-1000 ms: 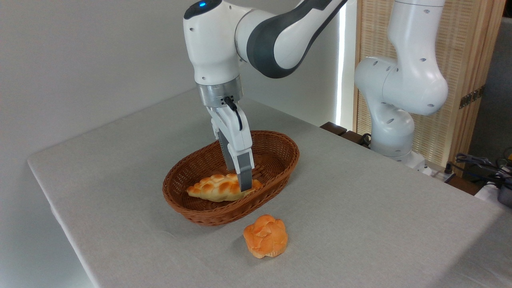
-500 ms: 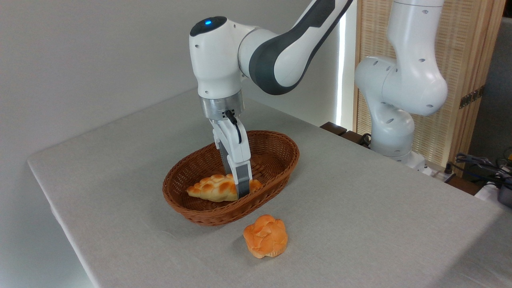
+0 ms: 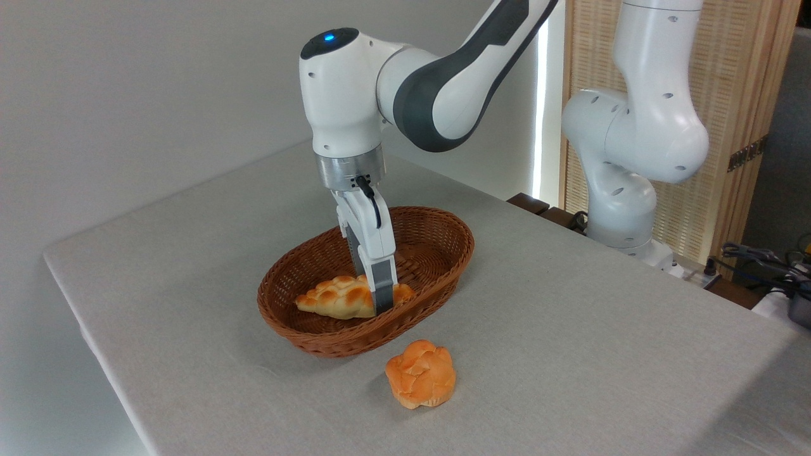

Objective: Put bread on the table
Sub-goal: 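Close the gripper on the braided bread roll in the basket, then lift the braided roll up out of the wicker basket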

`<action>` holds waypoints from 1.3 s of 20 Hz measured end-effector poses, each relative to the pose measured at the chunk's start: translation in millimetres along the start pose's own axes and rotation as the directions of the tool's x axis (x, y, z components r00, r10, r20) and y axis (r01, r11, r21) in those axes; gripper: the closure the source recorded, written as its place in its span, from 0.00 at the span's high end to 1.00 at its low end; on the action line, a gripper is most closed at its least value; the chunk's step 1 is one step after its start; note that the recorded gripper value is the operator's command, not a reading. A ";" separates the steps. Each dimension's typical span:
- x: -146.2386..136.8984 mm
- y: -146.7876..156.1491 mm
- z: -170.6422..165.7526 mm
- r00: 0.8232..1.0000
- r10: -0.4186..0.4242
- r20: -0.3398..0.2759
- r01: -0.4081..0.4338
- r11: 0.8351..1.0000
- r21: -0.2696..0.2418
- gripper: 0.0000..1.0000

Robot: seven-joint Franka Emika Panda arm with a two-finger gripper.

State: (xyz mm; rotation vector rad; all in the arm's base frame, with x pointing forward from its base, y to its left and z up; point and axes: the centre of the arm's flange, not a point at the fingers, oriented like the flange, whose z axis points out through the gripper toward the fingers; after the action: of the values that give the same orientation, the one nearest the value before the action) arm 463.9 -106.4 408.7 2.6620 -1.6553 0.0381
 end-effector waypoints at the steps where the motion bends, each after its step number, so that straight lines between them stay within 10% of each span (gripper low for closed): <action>1: 0.1 0.0 0.0 1.000 0.000 0.000 0.000 1.000 0.000 0.37; 21: 2.2 -3.8 -55.8 0.999 -0.040 0.004 0.041 0.997 -0.070 0.39; 26: -61.7 -35.4 -123.3 0.985 -0.171 -0.018 0.169 0.981 -0.099 0.42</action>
State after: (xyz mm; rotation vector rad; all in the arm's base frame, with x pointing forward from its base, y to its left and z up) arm 466.2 -33.2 530.8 2.7051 -1.3787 -0.0076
